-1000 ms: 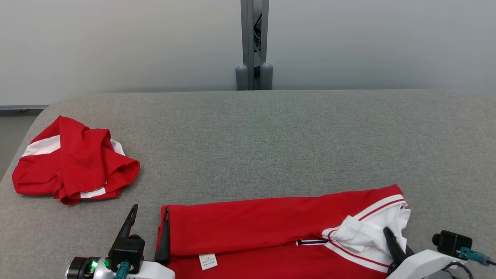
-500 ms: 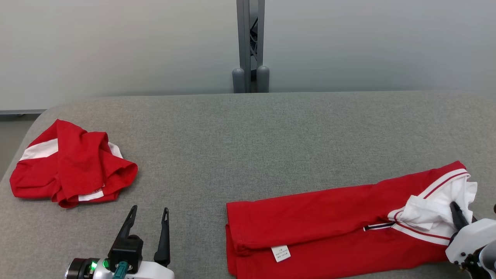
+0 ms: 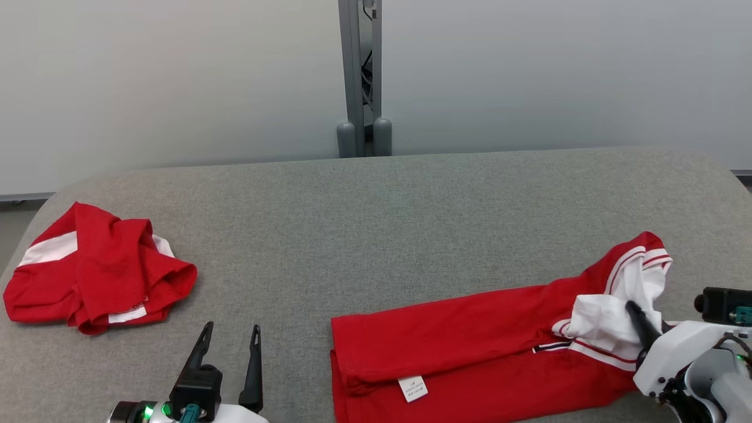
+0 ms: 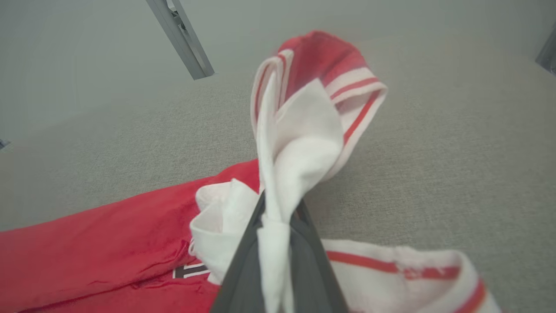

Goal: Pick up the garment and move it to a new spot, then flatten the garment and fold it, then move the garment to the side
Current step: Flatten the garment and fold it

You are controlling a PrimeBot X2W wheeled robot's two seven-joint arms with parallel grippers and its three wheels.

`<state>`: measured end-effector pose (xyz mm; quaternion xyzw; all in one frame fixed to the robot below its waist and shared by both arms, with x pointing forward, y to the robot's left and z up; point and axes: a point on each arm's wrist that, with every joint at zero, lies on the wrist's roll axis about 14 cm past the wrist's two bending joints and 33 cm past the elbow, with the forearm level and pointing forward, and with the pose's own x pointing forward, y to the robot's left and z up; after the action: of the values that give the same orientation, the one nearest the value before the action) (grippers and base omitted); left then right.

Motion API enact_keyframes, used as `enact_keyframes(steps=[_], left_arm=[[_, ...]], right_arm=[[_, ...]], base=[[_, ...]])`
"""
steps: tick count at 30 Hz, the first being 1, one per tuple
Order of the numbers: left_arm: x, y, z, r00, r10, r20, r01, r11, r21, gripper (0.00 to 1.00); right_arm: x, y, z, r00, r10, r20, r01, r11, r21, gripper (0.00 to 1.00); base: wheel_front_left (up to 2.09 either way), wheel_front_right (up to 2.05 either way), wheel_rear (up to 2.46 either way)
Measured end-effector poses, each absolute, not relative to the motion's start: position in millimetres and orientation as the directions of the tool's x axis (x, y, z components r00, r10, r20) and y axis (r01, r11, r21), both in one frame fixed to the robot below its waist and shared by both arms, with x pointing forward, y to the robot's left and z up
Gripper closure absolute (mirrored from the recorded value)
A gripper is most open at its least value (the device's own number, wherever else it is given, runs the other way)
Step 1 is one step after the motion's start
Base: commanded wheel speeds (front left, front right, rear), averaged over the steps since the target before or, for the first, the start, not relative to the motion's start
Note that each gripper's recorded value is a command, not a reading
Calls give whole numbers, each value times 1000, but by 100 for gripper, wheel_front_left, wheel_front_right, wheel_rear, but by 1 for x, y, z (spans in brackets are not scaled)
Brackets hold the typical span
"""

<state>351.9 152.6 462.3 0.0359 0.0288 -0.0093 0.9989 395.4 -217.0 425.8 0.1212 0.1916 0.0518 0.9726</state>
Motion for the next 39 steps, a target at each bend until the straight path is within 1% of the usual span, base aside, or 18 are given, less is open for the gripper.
enact_keyframes(steps=[5, 8, 12, 15, 18, 22, 28, 32, 35, 39], left_arm=[[352, 144, 469, 999, -37, -39, 40, 997, 60, 0], [351, 141, 470, 998, -46, -35, 48, 997, 59, 0], [350, 140, 470, 998, -42, -35, 44, 998, 52, 0], [350, 142, 469, 999, -34, -38, 36, 998, 45, 0], [348, 140, 466, 998, -38, -48, 40, 998, 44, 0], [346, 144, 463, 998, -24, -57, 26, 999, 43, 0], [342, 154, 461, 998, 6, -63, -4, 999, 39, 0], [341, 159, 460, 998, 22, -67, -20, 999, 39, 0], [339, 163, 458, 997, 36, -71, -33, 999, 39, 0], [336, 167, 457, 996, 47, -76, -45, 998, 39, 0]], right_arm=[[386, -191, 435, 915, 218, -340, -90, 931, 354, 100], [383, -171, 439, 910, 259, -324, -96, 892, 442, 100], [379, -137, 445, 899, 324, -294, -104, 811, 575, 100], [375, -115, 446, 887, 367, -281, -113, 762, 638, 100], [369, -89, 444, 869, 411, -275, -101, 692, 715, 100], [364, -59, 445, 855, 450, -256, -58, 574, 817, 100], [359, -33, 445, 838, 488, -243, -16, 468, 883, 100], [356, -21, 446, 818, 523, -239, -25, 447, 894, 100], [352, -2, 453, 791, 572, -215, -38, 397, 917, 100], [345, 19, 456, 758, 620, -203, -52, 367, 929, 100]], base=[[0, 0, 0], [0, 0, 0], [0, 0, 0], [0, 0, 0], [0, 0, 0], [0, 0, 0], [0, 0, 0], [0, 0, 0], [0, 0, 0], [0, 0, 0]])
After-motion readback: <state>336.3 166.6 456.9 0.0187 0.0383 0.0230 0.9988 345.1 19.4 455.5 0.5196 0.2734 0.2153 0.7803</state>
